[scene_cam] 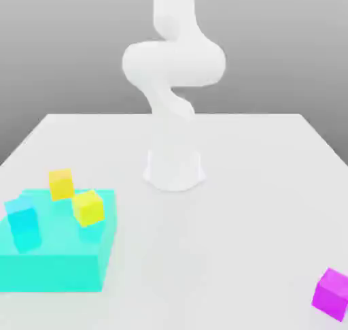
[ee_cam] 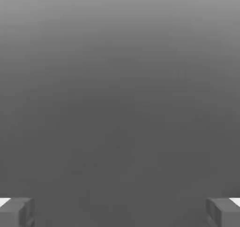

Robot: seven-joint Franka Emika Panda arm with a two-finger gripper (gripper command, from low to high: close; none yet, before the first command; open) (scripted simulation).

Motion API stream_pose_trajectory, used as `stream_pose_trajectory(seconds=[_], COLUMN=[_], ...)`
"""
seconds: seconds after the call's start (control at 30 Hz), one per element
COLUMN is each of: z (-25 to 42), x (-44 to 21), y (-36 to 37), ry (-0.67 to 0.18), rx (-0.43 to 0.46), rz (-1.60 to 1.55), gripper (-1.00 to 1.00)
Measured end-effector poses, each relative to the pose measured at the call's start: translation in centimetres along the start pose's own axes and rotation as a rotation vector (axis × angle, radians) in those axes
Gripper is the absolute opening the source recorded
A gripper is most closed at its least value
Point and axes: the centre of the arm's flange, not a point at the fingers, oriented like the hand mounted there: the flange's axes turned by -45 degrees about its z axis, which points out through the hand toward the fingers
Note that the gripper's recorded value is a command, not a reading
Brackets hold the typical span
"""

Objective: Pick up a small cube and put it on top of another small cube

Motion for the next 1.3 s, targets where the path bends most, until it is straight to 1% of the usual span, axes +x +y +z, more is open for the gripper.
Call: stream_pose_trajectory(seconds=[0.23, 0.47, 0.73, 0.93, 1.0, 1.1, 1.13, 1.3], z=[12.4, 23.5, 33.5, 38.9, 40.7, 43.8, 44.4, 44.4], x=[-1.0, -5.7, -15.2, -24.3, -26.9, -30.0, -30.6, -30.6], y=[-6.4, -13.4, -22.0, -27.1, -28.1, -28.4, -28.4, -28.4], ry=[-0.179, -0.345, -0.524, -0.655, -0.675, -0.682, -0.682, -0.682], rx=[0.023, 0.079, 0.190, 0.292, 0.312, 0.318, 0.318, 0.318], rz=[-0.180, -0.363, -0.578, -0.714, -0.735, -0.741, -0.742, -0.742], gripper=[0.00, 0.00, 0.00, 0.00, 0.00, 0.00, -1.00, -1.00])
